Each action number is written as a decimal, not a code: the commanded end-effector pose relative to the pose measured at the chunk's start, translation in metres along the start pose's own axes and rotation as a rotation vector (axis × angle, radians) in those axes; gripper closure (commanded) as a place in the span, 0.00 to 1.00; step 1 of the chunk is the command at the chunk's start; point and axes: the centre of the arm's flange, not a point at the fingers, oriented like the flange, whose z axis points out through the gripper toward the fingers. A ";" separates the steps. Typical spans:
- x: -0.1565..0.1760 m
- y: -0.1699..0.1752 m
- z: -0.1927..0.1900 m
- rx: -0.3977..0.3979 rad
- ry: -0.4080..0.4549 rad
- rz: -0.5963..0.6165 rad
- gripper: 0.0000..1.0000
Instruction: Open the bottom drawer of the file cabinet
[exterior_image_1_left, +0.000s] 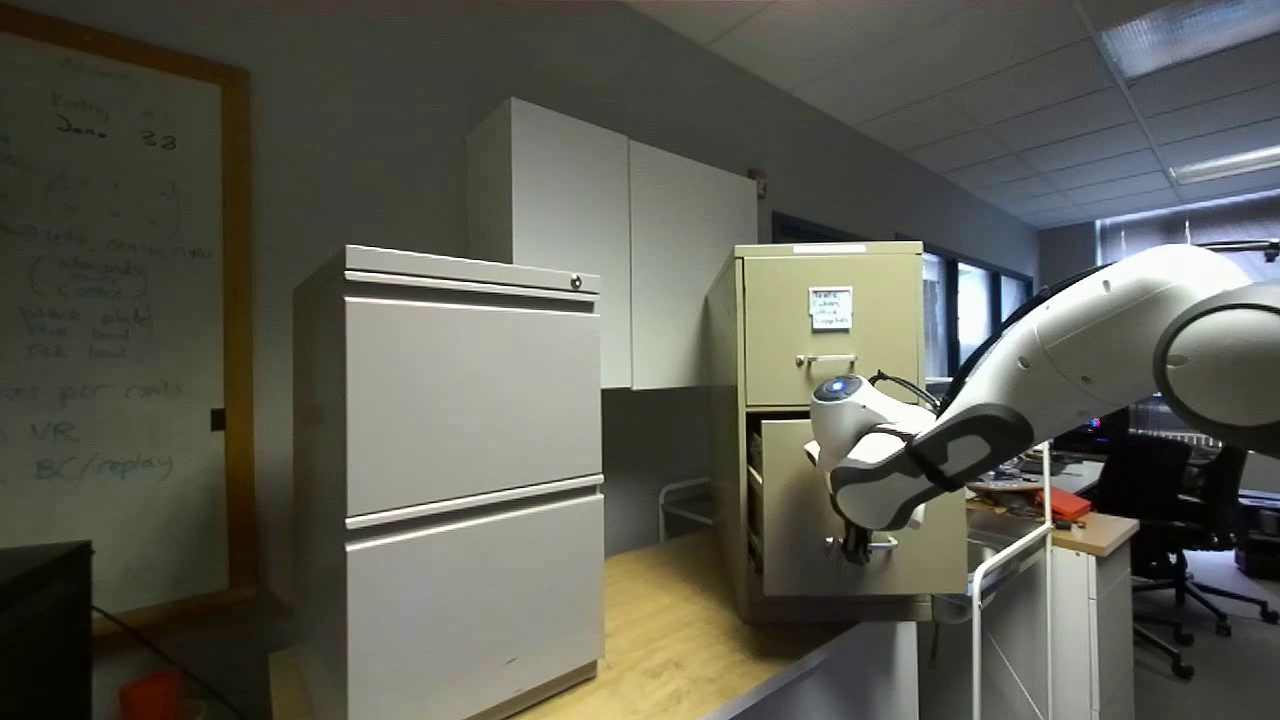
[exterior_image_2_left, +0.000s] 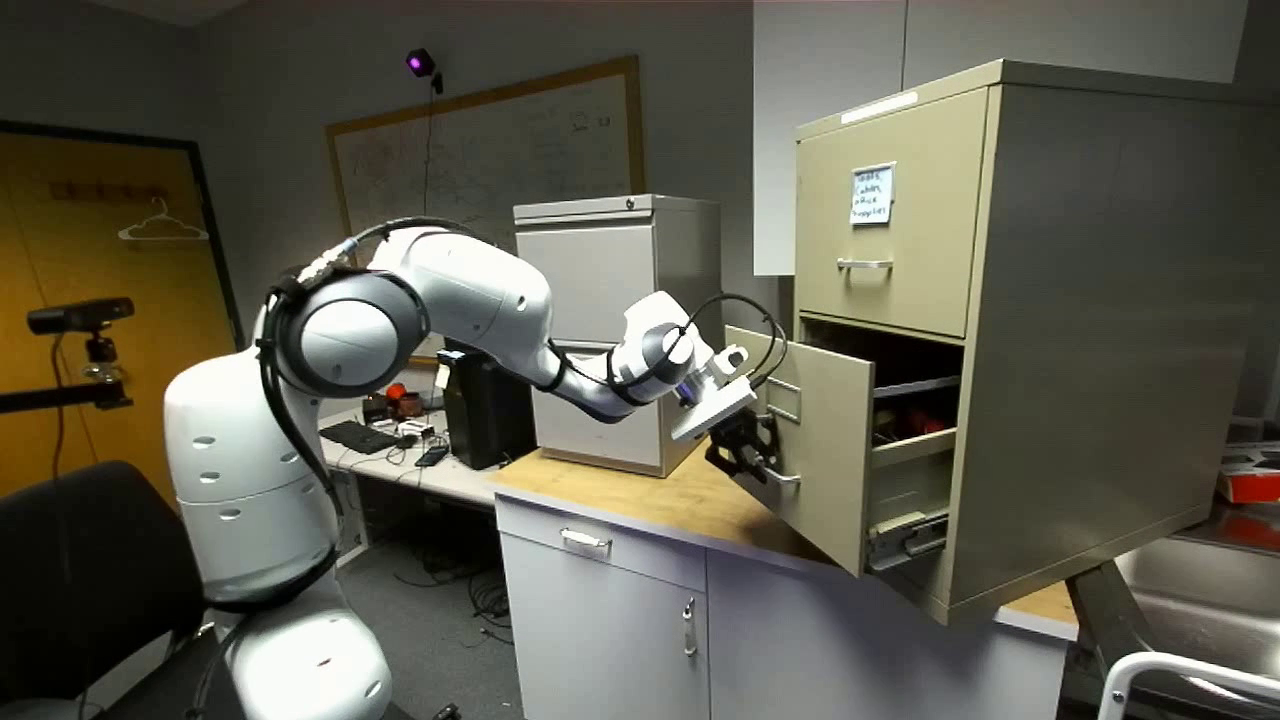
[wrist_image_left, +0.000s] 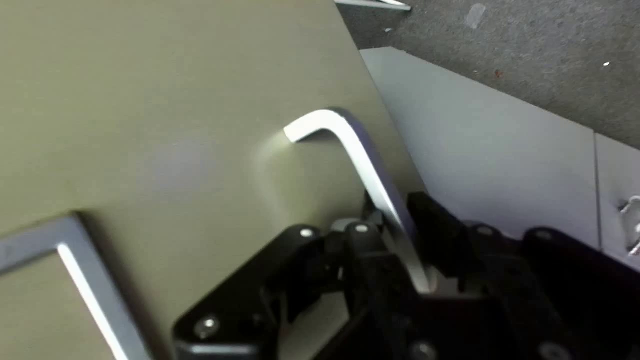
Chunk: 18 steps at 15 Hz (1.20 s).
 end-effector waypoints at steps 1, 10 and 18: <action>-0.015 -0.074 -0.034 0.158 -0.032 -0.059 0.95; -0.055 -0.136 -0.075 0.224 -0.042 -0.107 0.95; -0.065 -0.157 -0.088 0.228 -0.035 -0.120 0.95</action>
